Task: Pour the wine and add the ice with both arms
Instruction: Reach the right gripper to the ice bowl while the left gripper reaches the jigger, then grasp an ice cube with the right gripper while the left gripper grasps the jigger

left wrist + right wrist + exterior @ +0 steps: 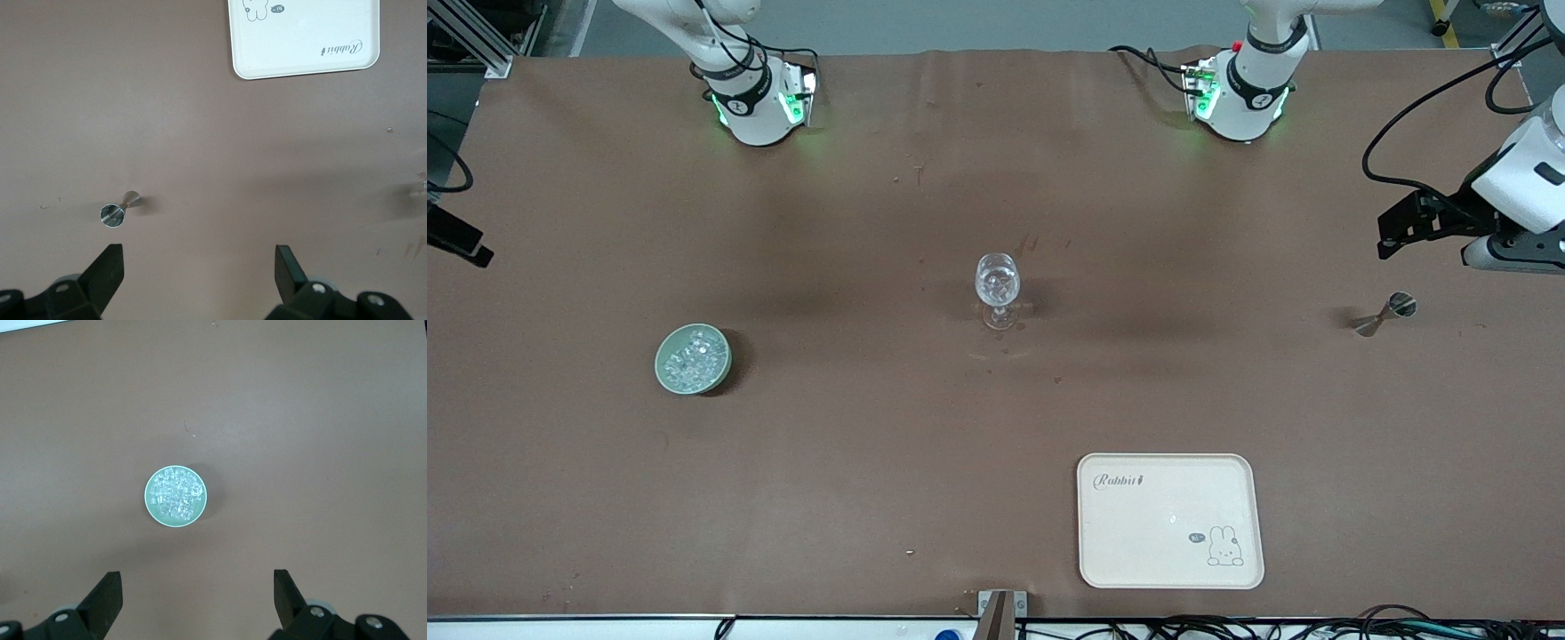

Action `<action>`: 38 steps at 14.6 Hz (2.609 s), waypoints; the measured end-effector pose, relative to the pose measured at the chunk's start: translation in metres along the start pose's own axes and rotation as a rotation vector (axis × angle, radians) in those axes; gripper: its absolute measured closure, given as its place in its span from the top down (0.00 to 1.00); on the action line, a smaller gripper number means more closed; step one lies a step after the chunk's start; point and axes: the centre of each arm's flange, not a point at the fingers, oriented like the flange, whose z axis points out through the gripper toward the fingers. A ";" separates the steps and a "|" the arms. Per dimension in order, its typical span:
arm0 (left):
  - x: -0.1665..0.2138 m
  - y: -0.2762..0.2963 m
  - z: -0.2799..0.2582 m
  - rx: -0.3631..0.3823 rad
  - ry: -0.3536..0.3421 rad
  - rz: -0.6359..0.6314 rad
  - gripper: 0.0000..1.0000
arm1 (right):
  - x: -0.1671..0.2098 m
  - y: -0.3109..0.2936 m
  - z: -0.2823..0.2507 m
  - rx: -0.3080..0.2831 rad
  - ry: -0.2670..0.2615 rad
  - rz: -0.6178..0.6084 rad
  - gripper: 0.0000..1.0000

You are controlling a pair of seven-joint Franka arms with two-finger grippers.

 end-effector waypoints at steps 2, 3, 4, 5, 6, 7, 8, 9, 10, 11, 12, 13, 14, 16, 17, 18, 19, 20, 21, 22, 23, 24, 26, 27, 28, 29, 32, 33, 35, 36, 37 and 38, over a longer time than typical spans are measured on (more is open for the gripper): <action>0.000 -0.001 0.000 0.000 0.000 -0.001 1.00 | -0.008 -0.003 -0.004 0.001 -0.028 0.010 1.00; 0.000 -0.001 0.000 0.000 0.001 -0.001 1.00 | -0.013 -0.007 -0.006 0.000 -0.045 0.025 1.00; 0.000 -0.001 0.000 0.000 0.001 -0.001 1.00 | -0.018 -0.012 -0.010 -0.001 -0.053 0.037 1.00; 0.000 -0.001 0.000 0.000 0.001 -0.001 1.00 | -0.021 -0.016 -0.014 -0.001 -0.050 0.042 1.00; 0.001 -0.001 0.002 0.000 -0.002 -0.002 1.00 | -0.023 -0.020 -0.018 -0.001 -0.045 0.044 1.00; 0.002 -0.003 0.004 0.000 -0.006 -0.006 1.00 | -0.024 -0.021 -0.019 -0.001 -0.042 0.045 1.00; 0.003 -0.010 0.008 0.000 -0.012 -0.022 1.00 | -0.024 -0.020 -0.019 -0.001 -0.041 0.046 1.00; 0.003 -0.024 0.011 0.001 -0.018 -0.054 1.00 | -0.024 -0.020 -0.019 -0.001 -0.042 0.046 1.00; 0.003 -0.042 0.014 -0.009 -0.024 -0.098 1.00 | -0.025 -0.020 -0.019 -0.001 -0.044 0.047 1.00; 0.002 -0.063 0.019 -0.037 -0.030 -0.161 1.00 | -0.025 -0.020 -0.018 -0.001 -0.045 0.047 1.00; 0.001 -0.083 0.024 -0.081 -0.035 -0.239 1.00 | -0.025 -0.020 -0.018 -0.001 -0.045 0.047 1.00; 0.000 -0.103 0.030 -0.126 -0.043 -0.325 1.00 | -0.025 -0.021 -0.018 -0.001 -0.045 0.047 1.00; -0.001 -0.122 0.039 -0.151 -0.057 -0.409 1.00 | -0.025 -0.021 -0.018 -0.001 -0.046 0.046 1.00; -0.001 -0.157 0.063 -0.181 -0.096 -0.567 1.00 | -0.025 -0.022 -0.014 -0.002 -0.053 0.044 1.00; -0.002 -0.177 0.078 -0.214 -0.118 -0.646 1.00 | -0.025 -0.023 -0.010 -0.002 -0.060 0.042 1.00; -0.004 -0.201 0.095 -0.258 -0.139 -0.738 1.00 | -0.023 -0.026 0.000 -0.002 -0.064 0.037 1.00; -0.008 -0.229 0.111 -0.307 -0.150 -0.832 1.00 | -0.019 -0.029 0.014 -0.001 -0.061 0.032 1.00; -0.015 -0.260 0.127 -0.357 -0.155 -0.923 1.00 | -0.015 -0.033 0.036 0.000 -0.056 0.026 1.00; -0.023 -0.289 0.143 -0.393 -0.159 -1.003 1.00 | -0.009 -0.037 0.065 0.001 -0.050 0.019 1.00; -0.032 -0.312 0.161 -0.410 -0.171 -1.070 1.00 | -0.005 -0.041 0.097 0.003 -0.046 0.012 1.00; -0.039 -0.330 0.180 -0.413 -0.192 -1.118 1.00 | -0.003 -0.045 0.130 0.004 -0.051 0.007 1.00; -0.043 -0.340 0.199 -0.419 -0.214 -1.153 1.00 | -0.003 -0.047 0.159 0.004 -0.067 0.003 1.00; -0.043 -0.351 0.240 -0.445 -0.259 -1.214 1.00 | -0.003 -0.049 0.206 0.002 -0.110 -0.001 1.00; -0.045 -0.355 0.260 -0.457 -0.280 -1.244 1.00 | -0.002 -0.050 0.226 0.002 -0.122 -0.002 1.00; -0.047 -0.358 0.279 -0.469 -0.307 -1.270 1.00 | 0.001 -0.052 0.247 0.004 -0.124 -0.003 1.00; -0.049 -0.360 0.299 -0.475 -0.340 -1.290 1.00 | 0.003 -0.053 0.269 0.006 -0.126 -0.004 1.00; -0.055 -0.360 0.348 -0.482 -0.423 -1.330 1.00 | -0.004 -0.058 0.333 0.012 -0.134 -0.011 1.00; -0.058 -0.360 0.360 -0.496 -0.449 -1.347 1.00 | -0.010 -0.061 0.349 0.014 -0.130 -0.017 0.99; -0.067 -0.361 0.385 -0.543 -0.517 -1.386 1.00 | -0.020 -0.066 0.373 0.017 -0.128 -0.027 0.97; -0.076 -0.363 0.402 -0.588 -0.566 -1.410 1.00 | -0.022 -0.068 0.381 0.017 -0.129 -0.029 0.90; -0.084 -0.366 0.414 -0.622 -0.596 -1.429 1.00 | -0.022 -0.069 0.385 0.018 -0.131 -0.031 0.82; -0.092 -0.369 0.425 -0.655 -0.625 -1.445 1.00 | -0.023 -0.072 0.386 0.018 -0.132 -0.036 0.82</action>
